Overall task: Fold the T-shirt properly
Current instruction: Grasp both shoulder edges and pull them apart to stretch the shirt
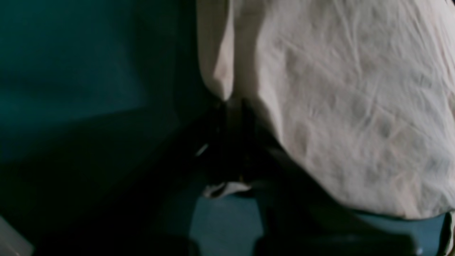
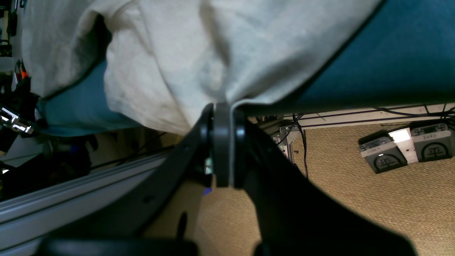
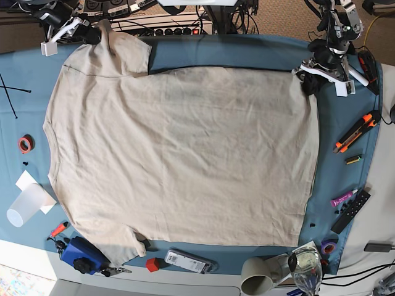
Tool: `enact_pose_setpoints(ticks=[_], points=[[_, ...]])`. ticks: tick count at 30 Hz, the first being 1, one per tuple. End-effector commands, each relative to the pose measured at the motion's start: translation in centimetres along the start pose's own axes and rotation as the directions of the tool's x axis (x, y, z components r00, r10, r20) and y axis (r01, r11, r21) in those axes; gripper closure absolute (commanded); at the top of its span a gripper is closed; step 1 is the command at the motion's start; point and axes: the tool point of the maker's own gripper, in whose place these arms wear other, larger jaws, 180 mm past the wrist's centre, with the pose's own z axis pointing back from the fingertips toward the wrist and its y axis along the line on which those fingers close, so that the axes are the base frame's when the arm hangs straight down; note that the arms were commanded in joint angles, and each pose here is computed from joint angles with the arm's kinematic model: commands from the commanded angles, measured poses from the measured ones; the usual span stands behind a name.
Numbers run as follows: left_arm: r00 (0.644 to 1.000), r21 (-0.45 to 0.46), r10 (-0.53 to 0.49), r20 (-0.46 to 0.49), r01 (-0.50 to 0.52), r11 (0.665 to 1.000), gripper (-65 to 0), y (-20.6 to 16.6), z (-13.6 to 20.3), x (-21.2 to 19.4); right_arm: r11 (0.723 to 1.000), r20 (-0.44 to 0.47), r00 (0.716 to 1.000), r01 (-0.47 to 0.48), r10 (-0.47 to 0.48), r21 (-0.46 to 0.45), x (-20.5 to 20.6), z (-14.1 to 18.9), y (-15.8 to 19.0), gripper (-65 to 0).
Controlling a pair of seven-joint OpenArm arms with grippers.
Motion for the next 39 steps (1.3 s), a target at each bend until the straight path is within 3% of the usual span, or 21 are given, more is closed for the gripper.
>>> enact_pose_setpoints(ticks=[1,6,12,16,29,31,39], points=[[0.982,0.042,-0.007,-0.187,0.016,0.999,0.0,0.9,0.4,-4.4,1.000,0.022,1.000,-0.019,0.019,0.005,0.8,0.5,0.2,0.0],[0.984,0.027,-0.036,-0.174,0.042,0.999,0.0,0.0,0.8,-3.3,0.999,0.072,0.996,-0.046,0.048,-0.029,2.4,1.8,-0.2,0.0],[0.981,0.001,-0.097,-0.169,0.099,0.995,0.0,-1.5,1.9,-1.6,0.979,0.175,0.966,-0.170,0.188,-0.112,6.6,5.0,0.8,0.0],[0.979,0.005,-0.128,-0.161,0.131,0.991,0.0,-1.9,3.4,-1.4,0.965,0.188,0.951,-0.219,0.244,-0.147,7.7,6.2,1.5,0.0],[0.976,0.142,-0.171,-0.134,0.190,0.972,0.0,1.6,8.4,0.4,0.978,0.092,0.980,-0.165,0.178,-0.127,3.9,7.6,1.3,0.0],[0.970,0.136,-0.190,-0.151,0.210,0.968,0.0,2.0,8.8,0.3,0.981,0.085,0.984,-0.146,0.157,-0.127,3.2,7.7,1.3,0.0],[0.988,0.107,-0.117,-0.101,0.127,0.986,0.0,2.2,9.8,1.5,0.987,0.147,0.983,-0.092,0.111,-0.133,3.0,8.3,1.3,0.0]])
